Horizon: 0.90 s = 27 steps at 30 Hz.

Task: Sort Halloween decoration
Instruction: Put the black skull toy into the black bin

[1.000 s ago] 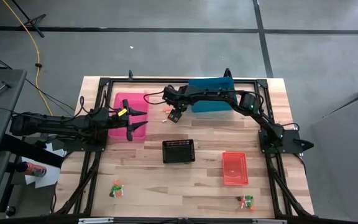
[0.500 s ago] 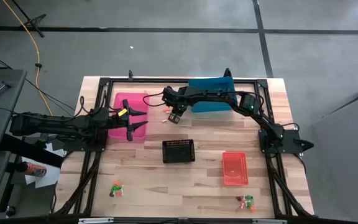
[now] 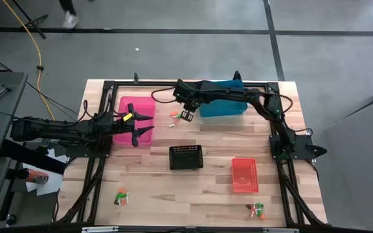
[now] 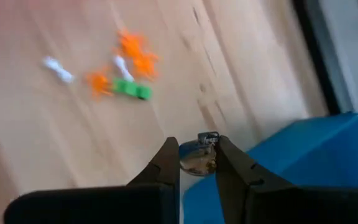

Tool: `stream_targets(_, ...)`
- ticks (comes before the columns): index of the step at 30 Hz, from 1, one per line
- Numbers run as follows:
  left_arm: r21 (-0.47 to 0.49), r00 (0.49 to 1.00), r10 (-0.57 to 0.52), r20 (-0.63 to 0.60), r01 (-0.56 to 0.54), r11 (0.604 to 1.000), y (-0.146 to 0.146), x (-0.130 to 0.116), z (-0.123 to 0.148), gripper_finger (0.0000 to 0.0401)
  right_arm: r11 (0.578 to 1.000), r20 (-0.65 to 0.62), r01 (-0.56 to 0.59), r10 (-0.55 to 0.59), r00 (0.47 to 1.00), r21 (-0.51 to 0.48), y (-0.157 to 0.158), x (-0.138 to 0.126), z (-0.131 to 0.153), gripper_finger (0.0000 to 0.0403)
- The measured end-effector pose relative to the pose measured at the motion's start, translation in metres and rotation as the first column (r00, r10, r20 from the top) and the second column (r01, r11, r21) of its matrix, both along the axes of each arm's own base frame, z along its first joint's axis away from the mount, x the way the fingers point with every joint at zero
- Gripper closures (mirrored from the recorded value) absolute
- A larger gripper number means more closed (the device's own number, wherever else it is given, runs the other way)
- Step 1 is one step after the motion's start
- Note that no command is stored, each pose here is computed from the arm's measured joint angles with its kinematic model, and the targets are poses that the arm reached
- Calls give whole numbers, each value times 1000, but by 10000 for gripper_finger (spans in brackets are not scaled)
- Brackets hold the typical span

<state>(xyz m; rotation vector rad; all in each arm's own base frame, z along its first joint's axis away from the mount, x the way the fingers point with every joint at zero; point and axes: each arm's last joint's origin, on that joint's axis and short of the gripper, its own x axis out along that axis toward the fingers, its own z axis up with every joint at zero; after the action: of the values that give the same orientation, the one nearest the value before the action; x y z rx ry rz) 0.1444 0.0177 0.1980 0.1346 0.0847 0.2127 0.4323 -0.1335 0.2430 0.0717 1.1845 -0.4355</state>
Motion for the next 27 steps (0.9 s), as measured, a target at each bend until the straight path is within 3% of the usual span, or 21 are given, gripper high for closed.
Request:
stream_targets(3, -6, 1000, 0, 1, 0, 1000, 0, 0, 0, 231, 999, 42, -33, 34, 999, -35, 13, -7, 23, 354)
stream_targets(7, -40, 1000, 2, 3, -2, 999, 0, 0, -1, 231, 996, 57, -52, 56, 997, -68, 34, -26, 30, 354)
stream_targets(15, -45, 1000, 2, 3, -2, 999, 0, 0, -1, 231, 999, 237, 16, -7, 971, -33, 75, -103, 2, 353)
stream_targets(18, -43, 1000, 2, 27, -1, 999, 0, 0, 2, 231, 999, 395, 31, -21, 919, -19, 88, -130, -4, 353)
stream_targets(22, -40, 998, 2, 57, 0, 999, 0, 0, 5, 231, 1000, 608, 13, 5, 794, -24, 101, -151, -5, 352)
stream_targets(27, -38, 996, 2, 89, 1, 999, 0, 0, 8, 231, 998, 743, -26, 65, 666, -64, 111, -162, -14, 352)
